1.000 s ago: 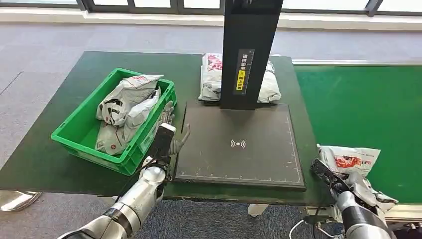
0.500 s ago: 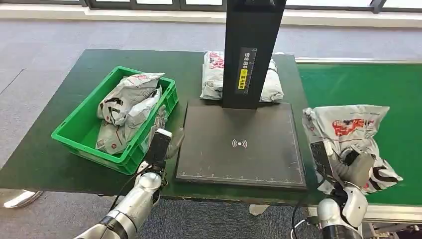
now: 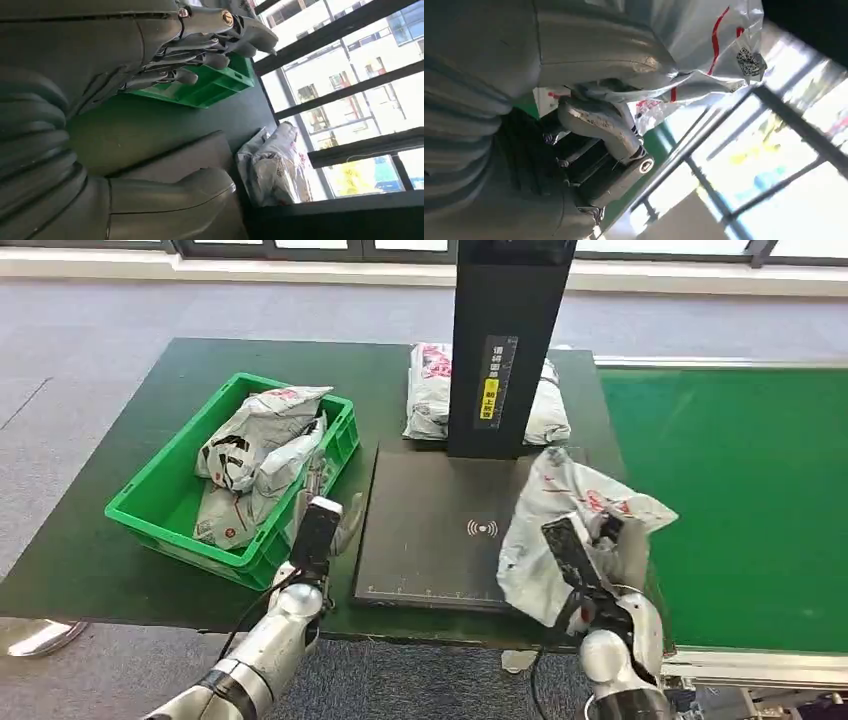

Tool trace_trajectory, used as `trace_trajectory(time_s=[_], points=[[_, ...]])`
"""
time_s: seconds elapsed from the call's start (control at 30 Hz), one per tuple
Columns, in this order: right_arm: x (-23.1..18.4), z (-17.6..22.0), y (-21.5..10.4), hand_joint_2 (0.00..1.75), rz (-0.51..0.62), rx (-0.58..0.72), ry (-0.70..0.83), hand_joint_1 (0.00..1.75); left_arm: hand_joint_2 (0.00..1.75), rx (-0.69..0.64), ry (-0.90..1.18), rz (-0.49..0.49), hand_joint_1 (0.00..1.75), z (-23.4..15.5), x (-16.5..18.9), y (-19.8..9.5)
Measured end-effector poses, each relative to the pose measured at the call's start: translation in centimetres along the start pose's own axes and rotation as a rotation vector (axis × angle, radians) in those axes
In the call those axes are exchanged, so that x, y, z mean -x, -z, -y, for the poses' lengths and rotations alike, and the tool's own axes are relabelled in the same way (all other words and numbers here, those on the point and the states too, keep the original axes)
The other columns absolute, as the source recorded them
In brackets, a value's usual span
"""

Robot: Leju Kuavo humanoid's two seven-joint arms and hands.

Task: Moved the parcel from conveyor to table for the left to box.

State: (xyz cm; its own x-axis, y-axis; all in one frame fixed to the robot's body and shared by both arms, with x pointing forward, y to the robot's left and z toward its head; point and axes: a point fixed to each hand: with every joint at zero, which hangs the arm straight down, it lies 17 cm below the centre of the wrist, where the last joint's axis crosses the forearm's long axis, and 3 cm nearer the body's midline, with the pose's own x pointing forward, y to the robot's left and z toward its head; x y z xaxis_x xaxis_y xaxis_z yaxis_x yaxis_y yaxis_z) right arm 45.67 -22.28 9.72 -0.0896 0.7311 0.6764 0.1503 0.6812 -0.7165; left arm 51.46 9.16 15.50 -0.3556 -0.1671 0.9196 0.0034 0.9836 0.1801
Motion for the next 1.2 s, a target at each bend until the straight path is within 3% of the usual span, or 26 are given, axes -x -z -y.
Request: trace_trajectory(time_s=[0.17, 0.4, 0.43, 0.5, 0.53, 0.77, 1.2], points=[[-3.7, -6.5, 0.0, 1.75, 0.052, -0.179, 0.035, 1.75, 1.75, 0.002, 0.0, 0.017, 0.0, 0.9, -1.2, 1.0], [-5.4, -10.9, 0.1, 1.75, 0.093, -0.327, 0.088, 1.75, 1.75, 0.001, 0.003, 0.027, 0.0, 1.3, -1.8, 1.7], [-5.5, -11.3, 0.1, 1.75, 0.097, -0.341, 0.095, 0.0, 1.75, 0.001, 0.001, 0.028, 0.0, 1.4, -1.9, 1.8], [-5.6, -11.8, 0.2, 1.75, 0.1, -0.351, 0.101, 0.0, 1.75, -0.002, 0.003, 0.027, 0.0, 1.5, -2.0, 1.8], [-5.6, -11.6, 0.5, 0.0, 0.103, -0.338, 0.097, 0.0, 1.75, -0.006, 0.007, 0.026, 0.0, 1.5, -2.0, 1.8], [-5.6, -8.0, 2.6, 0.0, 0.116, -0.129, 0.134, 0.0, 1.75, -0.014, 0.034, 0.021, 0.0, 1.5, -2.0, 2.3], [-6.7, -4.3, 4.3, 0.0, 0.147, -0.002, 0.382, 0.0, 1.75, 0.025, 0.036, 0.031, 0.0, 3.0, -2.8, 2.9]])
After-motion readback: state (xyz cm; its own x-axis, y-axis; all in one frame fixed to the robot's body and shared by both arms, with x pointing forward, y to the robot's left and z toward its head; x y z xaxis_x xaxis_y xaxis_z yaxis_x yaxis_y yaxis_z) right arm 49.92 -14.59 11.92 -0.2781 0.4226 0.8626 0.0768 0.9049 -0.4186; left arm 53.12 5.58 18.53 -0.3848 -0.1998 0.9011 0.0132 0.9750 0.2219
